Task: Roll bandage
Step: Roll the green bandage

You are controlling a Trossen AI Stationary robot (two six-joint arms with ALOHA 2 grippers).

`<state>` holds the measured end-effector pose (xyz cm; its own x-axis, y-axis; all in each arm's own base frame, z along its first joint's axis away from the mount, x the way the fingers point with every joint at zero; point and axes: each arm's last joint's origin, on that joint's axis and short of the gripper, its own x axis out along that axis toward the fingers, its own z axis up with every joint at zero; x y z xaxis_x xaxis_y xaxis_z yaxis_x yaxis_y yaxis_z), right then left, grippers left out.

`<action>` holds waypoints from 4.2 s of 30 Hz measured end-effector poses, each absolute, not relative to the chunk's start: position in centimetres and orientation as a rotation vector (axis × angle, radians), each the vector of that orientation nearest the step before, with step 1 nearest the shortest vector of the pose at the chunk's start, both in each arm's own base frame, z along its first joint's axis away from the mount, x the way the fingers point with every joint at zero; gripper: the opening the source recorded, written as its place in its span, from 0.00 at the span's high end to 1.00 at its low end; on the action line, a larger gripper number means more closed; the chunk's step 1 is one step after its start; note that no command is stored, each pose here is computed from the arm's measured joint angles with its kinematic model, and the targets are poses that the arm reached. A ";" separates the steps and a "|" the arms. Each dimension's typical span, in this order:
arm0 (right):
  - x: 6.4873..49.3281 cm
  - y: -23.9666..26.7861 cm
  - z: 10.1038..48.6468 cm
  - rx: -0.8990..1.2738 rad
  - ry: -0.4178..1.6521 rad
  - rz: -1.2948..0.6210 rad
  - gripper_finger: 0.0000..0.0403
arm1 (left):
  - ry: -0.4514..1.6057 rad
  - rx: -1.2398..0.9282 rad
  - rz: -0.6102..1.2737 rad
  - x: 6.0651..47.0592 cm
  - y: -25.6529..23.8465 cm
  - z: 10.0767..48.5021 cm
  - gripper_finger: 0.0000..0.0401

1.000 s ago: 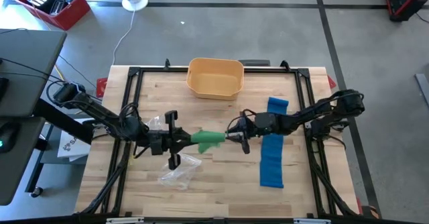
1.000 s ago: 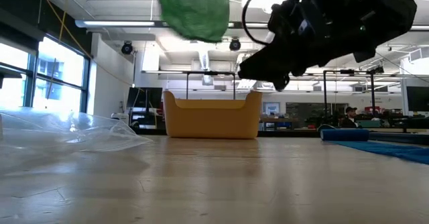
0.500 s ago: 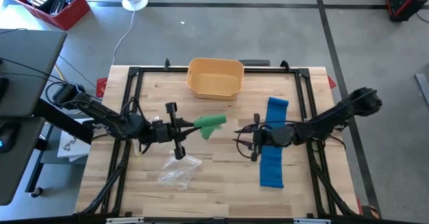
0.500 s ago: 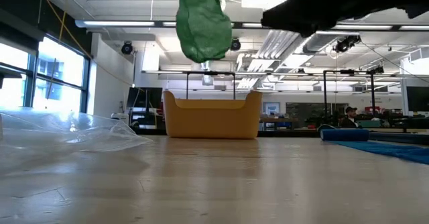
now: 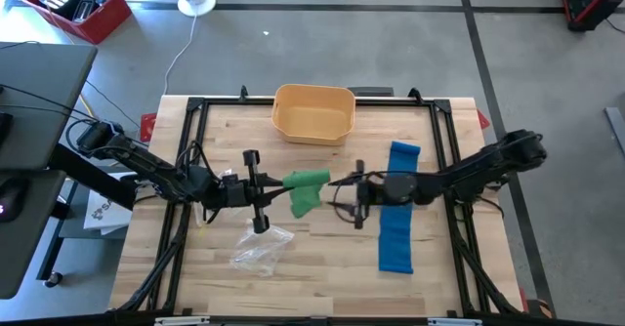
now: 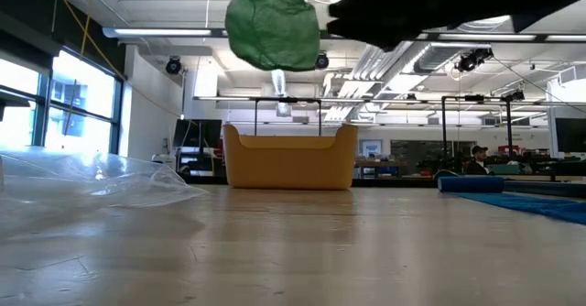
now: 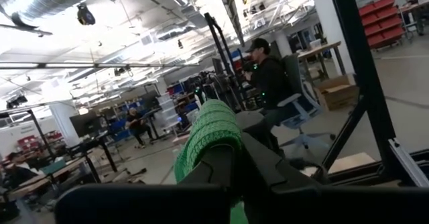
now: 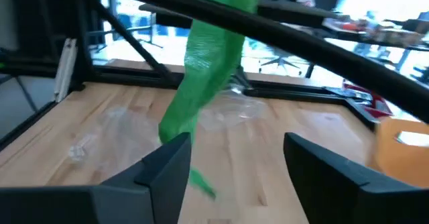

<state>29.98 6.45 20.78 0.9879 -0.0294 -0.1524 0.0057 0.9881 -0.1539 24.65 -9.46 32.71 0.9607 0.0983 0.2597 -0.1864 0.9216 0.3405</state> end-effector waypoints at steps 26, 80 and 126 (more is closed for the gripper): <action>31.5 6.8 24.9 0.043 0.360 0.071 0.53 | -0.204 0.398 0.145 24.7 -9.5 32.3 0.99; 29.8 7.6 28.3 -0.043 0.190 -0.055 0.41 | -0.164 0.384 0.135 24.9 -9.4 31.9 0.99; 29.3 6.1 26.2 -0.070 0.429 -0.050 0.98 | -0.133 0.317 0.215 23.7 -9.0 32.6 0.99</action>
<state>29.32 6.10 26.19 0.9081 -0.0632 -0.4140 0.0336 0.9964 -0.0782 23.72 -8.97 32.60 0.9685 0.1880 0.1633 -0.2297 0.9276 0.2945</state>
